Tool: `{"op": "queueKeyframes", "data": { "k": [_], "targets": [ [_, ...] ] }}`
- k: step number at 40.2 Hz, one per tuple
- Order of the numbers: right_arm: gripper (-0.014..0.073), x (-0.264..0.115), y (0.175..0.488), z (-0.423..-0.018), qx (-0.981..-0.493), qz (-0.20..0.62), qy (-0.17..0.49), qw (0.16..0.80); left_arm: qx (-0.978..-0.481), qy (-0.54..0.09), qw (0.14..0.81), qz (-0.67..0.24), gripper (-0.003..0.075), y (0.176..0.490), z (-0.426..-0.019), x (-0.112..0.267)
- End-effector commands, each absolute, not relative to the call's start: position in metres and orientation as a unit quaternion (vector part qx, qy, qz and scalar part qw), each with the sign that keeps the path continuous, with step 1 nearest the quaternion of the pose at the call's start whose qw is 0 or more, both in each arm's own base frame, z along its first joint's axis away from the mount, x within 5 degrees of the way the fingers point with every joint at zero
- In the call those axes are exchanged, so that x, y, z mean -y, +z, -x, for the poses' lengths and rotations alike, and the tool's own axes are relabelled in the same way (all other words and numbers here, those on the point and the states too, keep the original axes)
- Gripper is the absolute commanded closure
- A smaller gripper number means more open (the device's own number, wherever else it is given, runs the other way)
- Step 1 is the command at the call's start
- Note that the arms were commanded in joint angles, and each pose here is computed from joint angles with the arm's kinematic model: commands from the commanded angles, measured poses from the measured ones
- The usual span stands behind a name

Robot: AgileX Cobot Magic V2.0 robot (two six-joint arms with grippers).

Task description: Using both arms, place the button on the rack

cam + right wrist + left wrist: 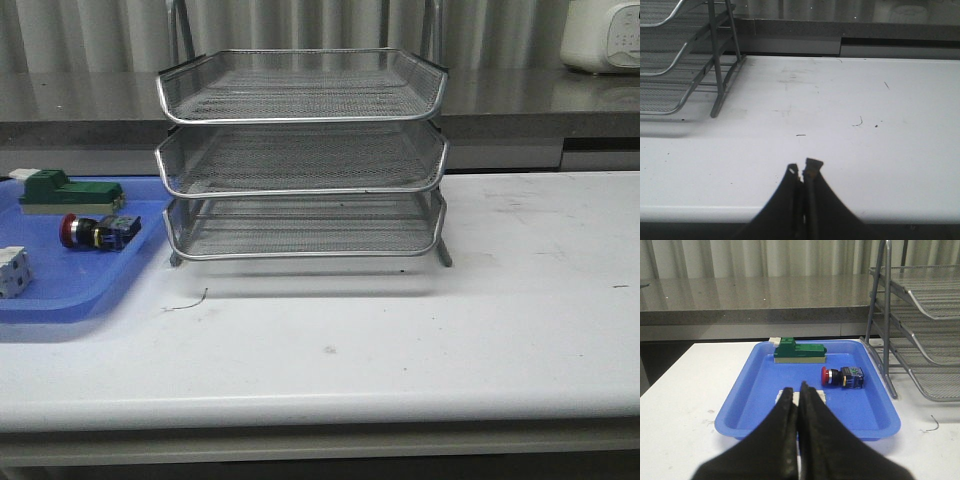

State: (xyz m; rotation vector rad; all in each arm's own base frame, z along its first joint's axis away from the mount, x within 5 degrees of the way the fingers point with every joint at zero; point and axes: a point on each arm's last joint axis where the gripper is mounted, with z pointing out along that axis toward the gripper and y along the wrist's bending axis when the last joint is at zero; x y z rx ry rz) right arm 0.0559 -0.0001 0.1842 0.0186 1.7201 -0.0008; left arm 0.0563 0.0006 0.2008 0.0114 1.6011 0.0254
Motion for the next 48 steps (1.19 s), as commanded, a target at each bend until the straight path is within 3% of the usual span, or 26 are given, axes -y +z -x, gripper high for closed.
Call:
{"op": "queueKeyframes", "data": {
  "k": [1,41,48],
  "targets": [
    [0.0655,0.0009,0.1934,-0.0553,-0.726,-0.01,-0.006,0.688,-0.682,0.008,0.731,-0.001,0.0739,0.2064,-0.0548,-0.0005],
    [0.0655,0.001,0.1943,-0.0554,-0.723,-0.01,-0.006,0.691,-0.682,0.008,0.731,-0.001,0.0739,0.2066,-0.0548,-0.0005],
    [0.0655,0.0014,0.2015,-0.0554,-0.696,-0.013,-0.007,0.718,-0.65,0.007,0.76,-0.002,0.0739,0.2143,-0.0539,-0.0003]
  ]
}}
